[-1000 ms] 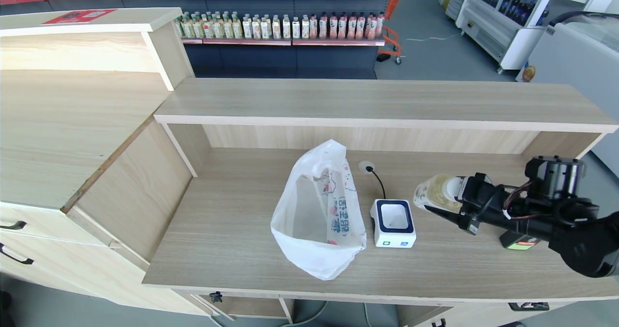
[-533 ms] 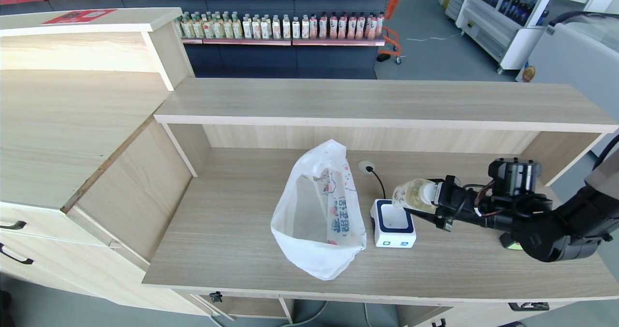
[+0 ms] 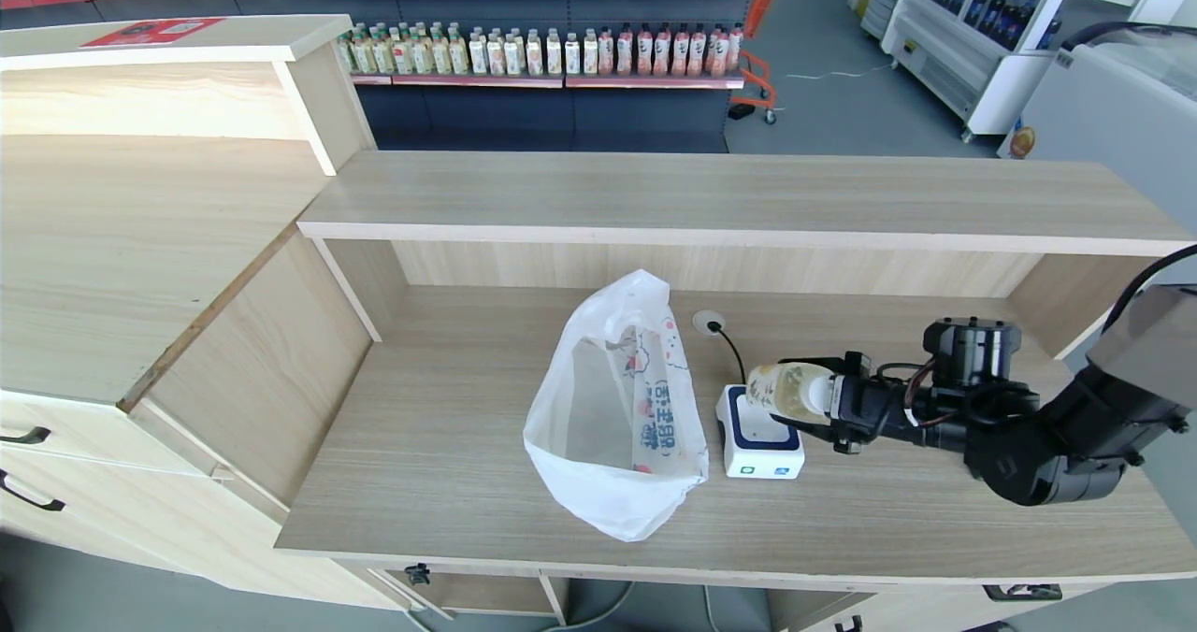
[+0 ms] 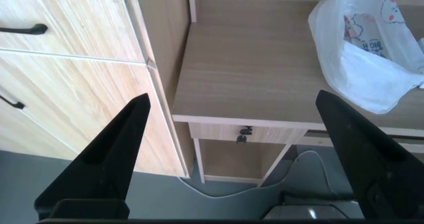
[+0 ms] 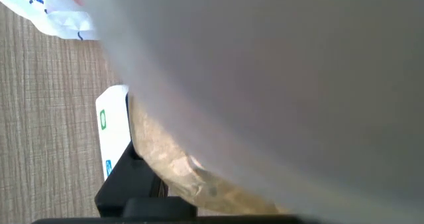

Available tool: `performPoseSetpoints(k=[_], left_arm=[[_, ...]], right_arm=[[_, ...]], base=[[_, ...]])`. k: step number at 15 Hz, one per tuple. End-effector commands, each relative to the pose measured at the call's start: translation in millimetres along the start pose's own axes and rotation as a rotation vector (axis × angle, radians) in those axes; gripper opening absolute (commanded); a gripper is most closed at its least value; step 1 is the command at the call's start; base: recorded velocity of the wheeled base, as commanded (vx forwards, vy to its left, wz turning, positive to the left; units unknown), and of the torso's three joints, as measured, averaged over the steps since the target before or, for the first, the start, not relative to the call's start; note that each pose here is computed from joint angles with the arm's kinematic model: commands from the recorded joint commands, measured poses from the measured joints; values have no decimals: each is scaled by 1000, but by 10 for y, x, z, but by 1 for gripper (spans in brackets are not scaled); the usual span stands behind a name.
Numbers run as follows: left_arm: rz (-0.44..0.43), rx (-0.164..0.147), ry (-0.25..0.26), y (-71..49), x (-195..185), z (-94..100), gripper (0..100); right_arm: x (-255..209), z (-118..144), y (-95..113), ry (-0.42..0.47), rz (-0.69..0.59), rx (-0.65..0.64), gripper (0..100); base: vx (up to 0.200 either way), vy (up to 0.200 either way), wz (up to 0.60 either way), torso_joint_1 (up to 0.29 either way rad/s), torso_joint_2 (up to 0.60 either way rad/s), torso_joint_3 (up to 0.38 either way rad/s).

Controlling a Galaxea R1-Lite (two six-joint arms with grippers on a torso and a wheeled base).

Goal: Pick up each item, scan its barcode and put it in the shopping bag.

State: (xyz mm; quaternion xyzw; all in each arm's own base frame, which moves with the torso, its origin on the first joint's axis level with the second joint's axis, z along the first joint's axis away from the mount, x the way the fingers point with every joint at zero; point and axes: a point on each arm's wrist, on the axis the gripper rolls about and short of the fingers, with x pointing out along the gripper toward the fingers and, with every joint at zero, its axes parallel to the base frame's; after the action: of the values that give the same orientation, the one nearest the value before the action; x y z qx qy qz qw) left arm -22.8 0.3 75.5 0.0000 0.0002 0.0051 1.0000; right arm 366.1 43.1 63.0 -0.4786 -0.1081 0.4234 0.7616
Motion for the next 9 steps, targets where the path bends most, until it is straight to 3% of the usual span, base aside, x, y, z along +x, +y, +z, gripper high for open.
performPoseSetpoints(k=[1, 5, 9], left_arm=[[1, 0, 0, 0, 0, 0, 100], [1, 0, 0, 0, 0, 0, 100], [1, 0, 0, 0, 0, 0, 100]], right_arm=[[62, -64, 26, -18, 12, -9, 0], [149, -137, 18, -78, 22, -80, 0], [112, -225, 86, -60, 34, -114, 0]], base=[[0, 0, 0, 0, 0, 0], [0, 0, 0, 0, 0, 0], [0, 0, 0, 0, 0, 0]])
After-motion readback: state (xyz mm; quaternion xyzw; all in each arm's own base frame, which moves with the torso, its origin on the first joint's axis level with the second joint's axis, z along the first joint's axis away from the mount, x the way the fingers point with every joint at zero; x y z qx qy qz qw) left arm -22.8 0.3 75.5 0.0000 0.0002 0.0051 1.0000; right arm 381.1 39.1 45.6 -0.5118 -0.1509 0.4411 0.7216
